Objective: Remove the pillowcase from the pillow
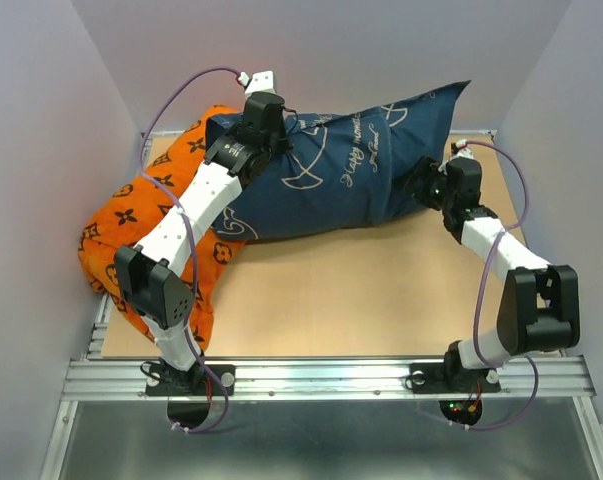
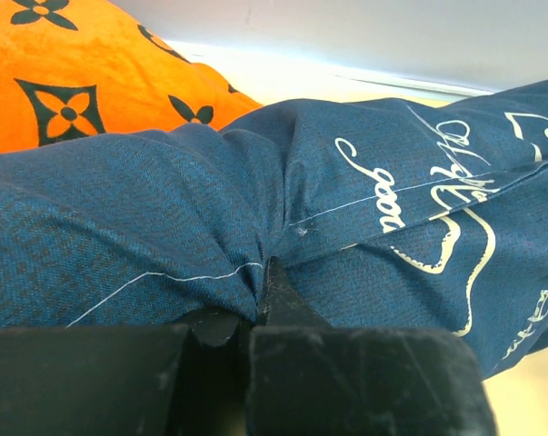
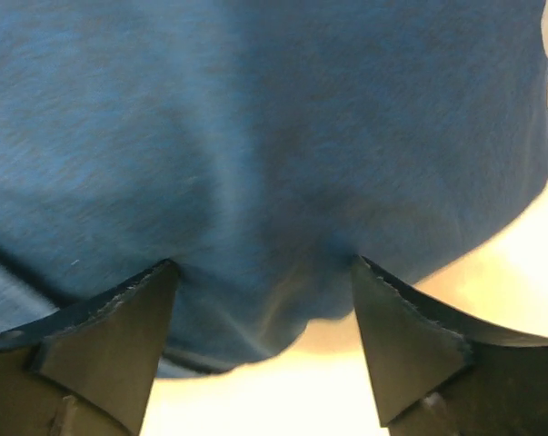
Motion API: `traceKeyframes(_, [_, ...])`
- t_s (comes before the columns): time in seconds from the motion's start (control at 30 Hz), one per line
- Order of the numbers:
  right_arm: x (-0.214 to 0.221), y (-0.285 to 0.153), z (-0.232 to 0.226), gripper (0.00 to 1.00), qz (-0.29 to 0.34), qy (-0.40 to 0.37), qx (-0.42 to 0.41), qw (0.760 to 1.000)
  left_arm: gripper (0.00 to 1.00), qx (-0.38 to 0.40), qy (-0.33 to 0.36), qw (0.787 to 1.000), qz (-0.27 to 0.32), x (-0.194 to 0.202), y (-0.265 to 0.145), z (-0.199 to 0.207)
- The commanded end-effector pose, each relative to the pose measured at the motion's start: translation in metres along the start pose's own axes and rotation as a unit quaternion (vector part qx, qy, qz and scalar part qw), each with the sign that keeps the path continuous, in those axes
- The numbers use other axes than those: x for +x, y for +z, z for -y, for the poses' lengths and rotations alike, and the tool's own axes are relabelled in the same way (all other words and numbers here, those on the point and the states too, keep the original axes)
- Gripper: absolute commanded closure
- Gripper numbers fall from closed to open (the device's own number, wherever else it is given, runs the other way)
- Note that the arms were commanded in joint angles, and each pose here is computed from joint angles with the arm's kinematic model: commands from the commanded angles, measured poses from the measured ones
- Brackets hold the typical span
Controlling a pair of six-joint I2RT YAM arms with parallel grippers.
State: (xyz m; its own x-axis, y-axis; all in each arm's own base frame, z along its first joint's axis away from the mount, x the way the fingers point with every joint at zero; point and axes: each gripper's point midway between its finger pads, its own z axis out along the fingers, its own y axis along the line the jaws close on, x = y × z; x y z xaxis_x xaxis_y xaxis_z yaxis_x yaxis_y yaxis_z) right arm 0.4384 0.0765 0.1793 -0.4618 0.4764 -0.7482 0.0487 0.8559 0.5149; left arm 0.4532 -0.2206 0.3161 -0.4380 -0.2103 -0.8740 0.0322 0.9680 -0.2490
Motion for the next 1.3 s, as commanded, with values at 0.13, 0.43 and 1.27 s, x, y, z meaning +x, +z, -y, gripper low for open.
traceKeyframes(0.13, [-0.004,0.033,-0.007,0.57,0.079,0.045,-0.094,0.991,1.0,-0.009,0.023,1.0,-0.012,0.009,0.0,-0.008])
traceKeyframes(0.43, [-0.037,0.002,-0.024,0.99,0.111,0.054,-0.078,0.989,1.0,-0.011,0.031,0.999,-0.008,0.005,-0.007,-0.011])
traceKeyframes(1.27, [0.035,-0.075,-0.053,0.99,-0.04,-0.03,-0.001,0.999,0.43,0.134,0.14,0.981,0.022,0.02,-0.063,0.128])
